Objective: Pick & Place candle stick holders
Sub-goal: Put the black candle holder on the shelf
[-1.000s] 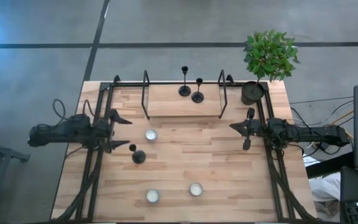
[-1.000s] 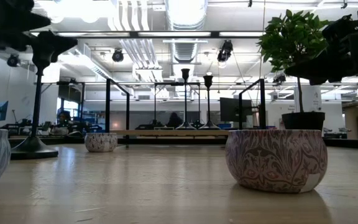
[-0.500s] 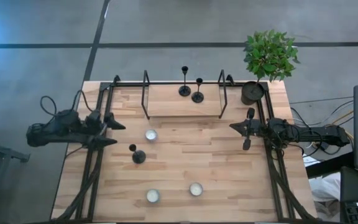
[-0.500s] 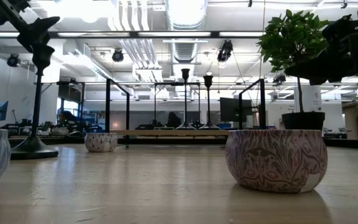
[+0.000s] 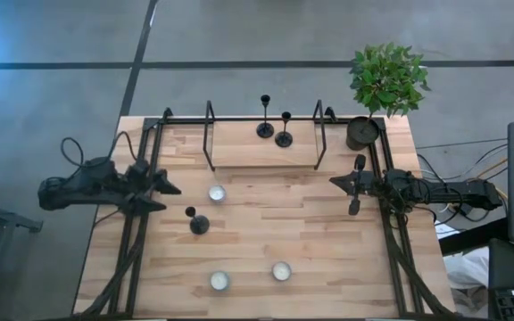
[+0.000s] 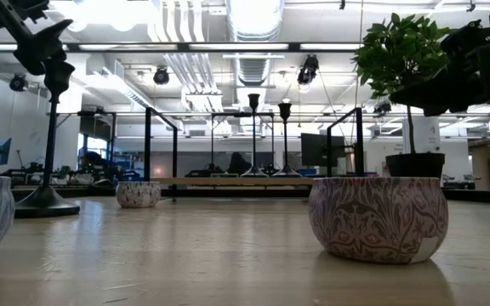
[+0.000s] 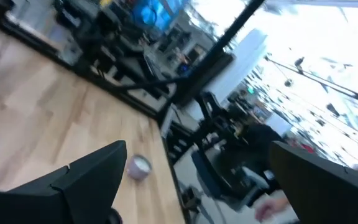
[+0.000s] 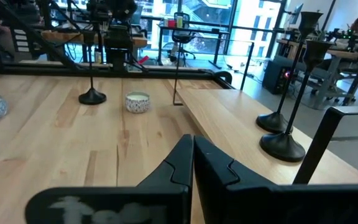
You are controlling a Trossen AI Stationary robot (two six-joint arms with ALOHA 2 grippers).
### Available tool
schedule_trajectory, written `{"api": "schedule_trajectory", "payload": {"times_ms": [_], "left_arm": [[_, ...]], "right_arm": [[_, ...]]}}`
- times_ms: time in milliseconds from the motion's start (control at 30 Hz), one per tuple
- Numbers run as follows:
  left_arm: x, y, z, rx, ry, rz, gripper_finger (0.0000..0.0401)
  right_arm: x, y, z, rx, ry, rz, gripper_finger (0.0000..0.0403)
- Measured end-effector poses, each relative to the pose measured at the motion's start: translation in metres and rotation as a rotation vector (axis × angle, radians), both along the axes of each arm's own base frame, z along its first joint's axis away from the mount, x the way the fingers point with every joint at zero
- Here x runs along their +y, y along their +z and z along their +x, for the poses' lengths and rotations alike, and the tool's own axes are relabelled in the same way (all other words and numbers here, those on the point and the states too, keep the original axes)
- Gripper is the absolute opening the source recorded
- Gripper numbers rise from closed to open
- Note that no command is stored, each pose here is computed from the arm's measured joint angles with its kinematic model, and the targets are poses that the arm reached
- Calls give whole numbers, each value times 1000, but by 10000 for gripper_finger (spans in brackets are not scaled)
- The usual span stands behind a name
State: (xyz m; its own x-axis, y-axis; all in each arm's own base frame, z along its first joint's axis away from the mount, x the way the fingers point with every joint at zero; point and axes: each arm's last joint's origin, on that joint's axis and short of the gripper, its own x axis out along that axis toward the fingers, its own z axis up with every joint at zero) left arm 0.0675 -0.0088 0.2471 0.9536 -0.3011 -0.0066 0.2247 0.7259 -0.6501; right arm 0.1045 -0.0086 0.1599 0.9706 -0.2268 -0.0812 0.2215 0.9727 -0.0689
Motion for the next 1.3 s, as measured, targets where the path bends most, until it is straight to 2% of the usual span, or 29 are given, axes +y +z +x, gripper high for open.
{"api": "schedule_trajectory", "payload": {"times_ms": [100, 233, 467, 567, 633, 733, 900, 1033, 1300], "left_arm": [[-1, -3, -2, 69, -20, -8, 399], [0, -5, -9, 166, -3, 33, 393], [2, -4, -16, 245, 73, 64, 321], [2, -14, -17, 375, 69, 53, 294], [2, -24, -18, 486, 53, 58, 287], [1, -36, -15, 564, 12, 95, 285], [0, -48, -5, 557, -57, 221, 285], [-2, -57, 3, 522, -140, 215, 285], [0, -74, 17, 536, -46, 165, 285]], "right_arm": [[0, 0, 0, 0, 0, 0, 8], [0, 0, 0, 0, 0, 0, 8], [0, 0, 0, 0, 0, 0, 8], [0, 0, 0, 0, 0, 0, 8], [0, 0, 0, 0, 0, 0, 8], [0, 0, 0, 0, 1, 0, 8], [0, 0, 0, 0, 1, 0, 8], [0, 0, 0, 0, 1, 0, 8], [0, 0, 0, 0, 1, 0, 8]]}}
